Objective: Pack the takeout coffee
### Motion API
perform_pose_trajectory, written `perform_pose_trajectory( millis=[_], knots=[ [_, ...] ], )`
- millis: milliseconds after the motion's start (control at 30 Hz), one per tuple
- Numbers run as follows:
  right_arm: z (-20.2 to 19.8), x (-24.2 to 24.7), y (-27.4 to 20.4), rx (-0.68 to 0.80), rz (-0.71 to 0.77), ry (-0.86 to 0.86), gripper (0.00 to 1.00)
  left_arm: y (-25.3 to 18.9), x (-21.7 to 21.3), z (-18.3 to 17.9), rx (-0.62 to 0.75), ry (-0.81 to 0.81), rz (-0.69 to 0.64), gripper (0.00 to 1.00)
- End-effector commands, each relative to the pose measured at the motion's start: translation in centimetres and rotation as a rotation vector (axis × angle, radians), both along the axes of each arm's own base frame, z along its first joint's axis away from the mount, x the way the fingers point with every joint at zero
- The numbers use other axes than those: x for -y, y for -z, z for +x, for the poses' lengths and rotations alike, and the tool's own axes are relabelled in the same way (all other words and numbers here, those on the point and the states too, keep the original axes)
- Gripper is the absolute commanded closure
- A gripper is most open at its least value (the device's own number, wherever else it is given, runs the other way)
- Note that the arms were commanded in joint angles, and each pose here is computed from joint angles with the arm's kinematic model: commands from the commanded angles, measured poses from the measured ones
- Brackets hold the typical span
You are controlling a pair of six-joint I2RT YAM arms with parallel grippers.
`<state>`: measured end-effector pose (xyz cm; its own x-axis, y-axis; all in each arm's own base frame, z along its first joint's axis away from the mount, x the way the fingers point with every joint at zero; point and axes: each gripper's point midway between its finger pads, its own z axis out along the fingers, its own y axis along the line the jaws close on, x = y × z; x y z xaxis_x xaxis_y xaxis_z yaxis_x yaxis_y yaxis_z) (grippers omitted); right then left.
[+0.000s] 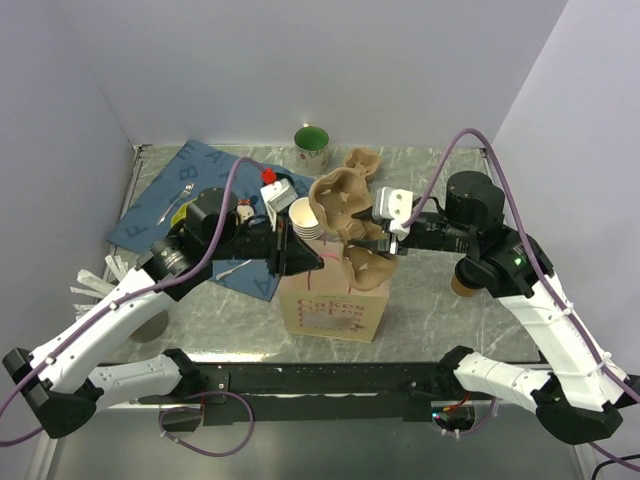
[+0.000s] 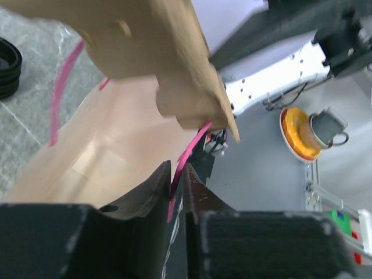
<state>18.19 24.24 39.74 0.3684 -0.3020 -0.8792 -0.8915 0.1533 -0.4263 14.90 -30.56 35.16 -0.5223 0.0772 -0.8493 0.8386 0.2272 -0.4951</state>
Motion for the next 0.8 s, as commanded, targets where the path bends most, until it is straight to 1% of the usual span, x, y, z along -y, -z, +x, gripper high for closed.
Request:
perform_pose_trajectory(
  millis=[0, 67, 133, 267, 467, 533, 667, 700, 733, 767],
  knots=[
    [-0.6, -0.7, -2.3, 0.096, 0.032, -0.076, 0.49, -0.9, -1.2, -1.8, 0.139, 0.053, -0.037, 0.85],
    [-0.6, -0.9, -1.9, 0.093, 0.022, -0.096, 0.49, -1.0, -1.8, -2.3, 0.175, 0.057, -0.041, 0.87],
    [-0.9, -1.1, -1.9, 0.095, 0.016, -0.120, 0.49, -0.9, -2.4, -2.5, 0.224, 0.053, -0.032, 0.92],
    [-1.2, -1.4, -2.4, 0.091, 0.035, -0.140, 0.49, -0.7, -3.2, -2.6, 0.307, 0.050, -0.017, 0.99],
    [-1.4, -1.5, -1.3, 0.056, 0.018, -0.155, 0.49, -0.7, -3.1, -1.4, 0.449, 0.053, 0.018, 0.99],
    [-1.5, -1.4, -0.6, 0.036, 0.015, -0.148, 0.50, -0.6, -2.6, -0.5, 0.518, 0.065, 0.031, 0.99],
    [-2.0, -0.1, -0.5, 0.035, 0.041, -0.083, 0.51, -1.3, -1.4, 0.9, 0.585, 0.089, 0.051, 0.99],
    [-1.4, 0.3, -1.1, 0.071, 0.064, -0.035, 0.51, -0.9, -0.9, 1.4, 0.588, 0.098, 0.063, 0.99],
    [-1.1, 0.6, -0.4, 0.064, 0.068, -0.002, 0.51, -1.2, -0.8, 1.5, 0.596, 0.098, 0.057, 0.99],
    [-1.7, 1.3, -1.4, 0.086, 0.105, 0.019, 0.51, -1.8, -0.5, 1.8, 0.618, 0.091, 0.036, 0.99]
  ],
)
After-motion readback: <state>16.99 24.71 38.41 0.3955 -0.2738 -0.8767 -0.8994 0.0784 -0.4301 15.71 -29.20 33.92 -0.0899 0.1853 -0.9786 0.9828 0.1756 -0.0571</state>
